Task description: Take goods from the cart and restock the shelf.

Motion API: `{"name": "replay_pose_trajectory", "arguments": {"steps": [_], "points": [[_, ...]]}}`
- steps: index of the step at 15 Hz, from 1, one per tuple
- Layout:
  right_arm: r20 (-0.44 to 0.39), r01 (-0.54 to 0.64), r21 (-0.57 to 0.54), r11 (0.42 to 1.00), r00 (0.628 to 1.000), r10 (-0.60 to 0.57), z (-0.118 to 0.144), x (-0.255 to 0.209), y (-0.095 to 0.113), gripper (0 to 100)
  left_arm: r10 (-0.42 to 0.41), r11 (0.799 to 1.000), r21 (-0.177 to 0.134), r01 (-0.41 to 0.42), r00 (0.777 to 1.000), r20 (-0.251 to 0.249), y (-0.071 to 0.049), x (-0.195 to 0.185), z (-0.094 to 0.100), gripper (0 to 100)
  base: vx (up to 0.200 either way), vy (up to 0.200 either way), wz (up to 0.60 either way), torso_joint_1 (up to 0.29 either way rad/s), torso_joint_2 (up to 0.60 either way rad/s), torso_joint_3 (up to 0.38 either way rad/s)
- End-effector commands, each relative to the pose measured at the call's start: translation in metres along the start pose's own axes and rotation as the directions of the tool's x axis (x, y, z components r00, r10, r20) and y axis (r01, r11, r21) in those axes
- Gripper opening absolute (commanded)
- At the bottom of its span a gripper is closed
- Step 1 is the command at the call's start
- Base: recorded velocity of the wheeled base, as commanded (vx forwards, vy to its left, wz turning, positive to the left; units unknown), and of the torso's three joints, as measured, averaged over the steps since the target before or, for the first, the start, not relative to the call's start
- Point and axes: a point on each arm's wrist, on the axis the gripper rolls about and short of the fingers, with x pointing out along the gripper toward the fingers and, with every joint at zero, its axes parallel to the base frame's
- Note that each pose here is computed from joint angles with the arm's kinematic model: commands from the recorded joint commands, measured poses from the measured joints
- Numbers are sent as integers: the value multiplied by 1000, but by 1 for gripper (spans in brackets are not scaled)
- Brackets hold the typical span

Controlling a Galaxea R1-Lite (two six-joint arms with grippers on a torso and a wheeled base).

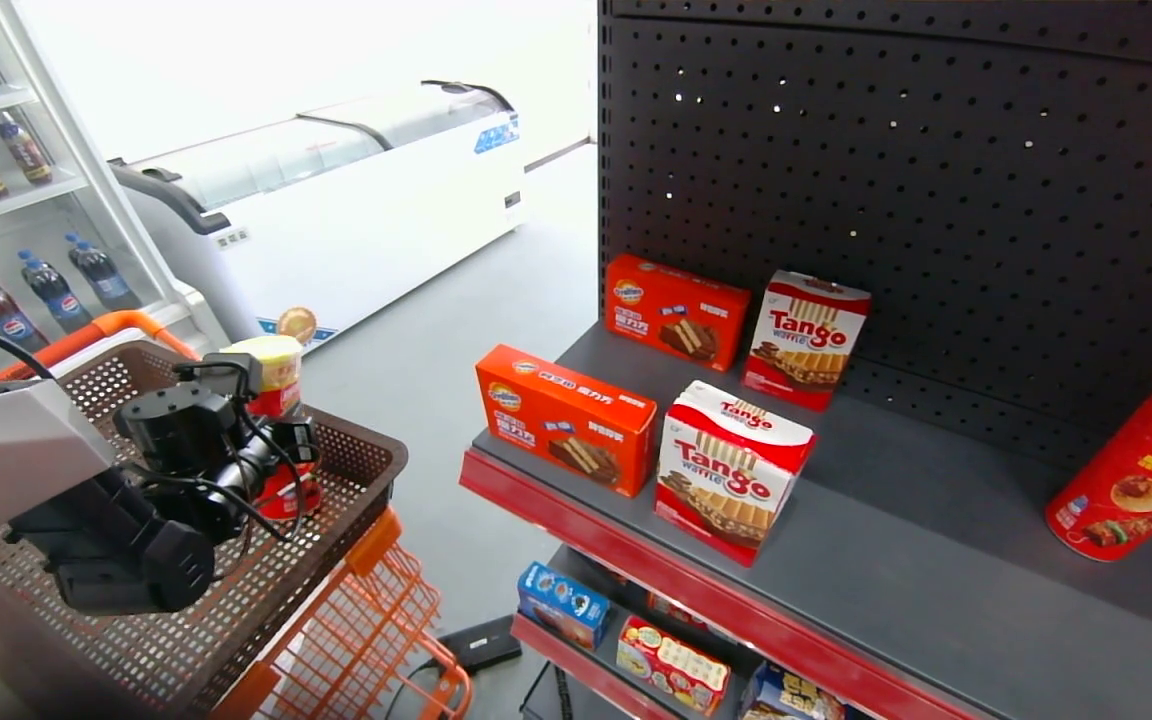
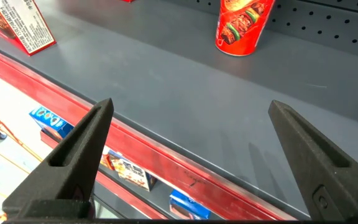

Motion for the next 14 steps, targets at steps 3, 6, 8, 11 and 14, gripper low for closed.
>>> {"name": "replay_pose_trajectory", "arguments": {"steps": [3, 6, 8, 11, 14], "points": [[1, 0, 0, 1000, 1000, 0, 0, 0, 0, 100, -18, 1000, -6, 19, 993, 114, -8, -10, 40, 0, 0, 0, 0, 0, 0, 0], [1, 0, 0, 1000, 1000, 0, 0, 0, 0, 100, -56, 998, -11, 60, 970, 237, -16, -42, 96, 0, 0, 0, 0, 0, 0, 0], [1, 0, 0, 1000, 1000, 0, 0, 0, 0, 100, -90, 995, -18, 100, 948, 305, -25, -65, 131, 0, 0, 0, 0, 0, 0, 0], [1, 0, 0, 1000, 1000, 0, 0, 0, 0, 100, -167, 984, -7, 179, 931, 326, -39, -103, 168, 0, 0, 0, 0, 0, 0, 0], [1, 0, 0, 1000, 1000, 0, 0, 0, 0, 100, -316, 947, 15, 321, 920, 232, -50, -143, 183, 0, 0, 0, 0, 0, 0, 0]]}}
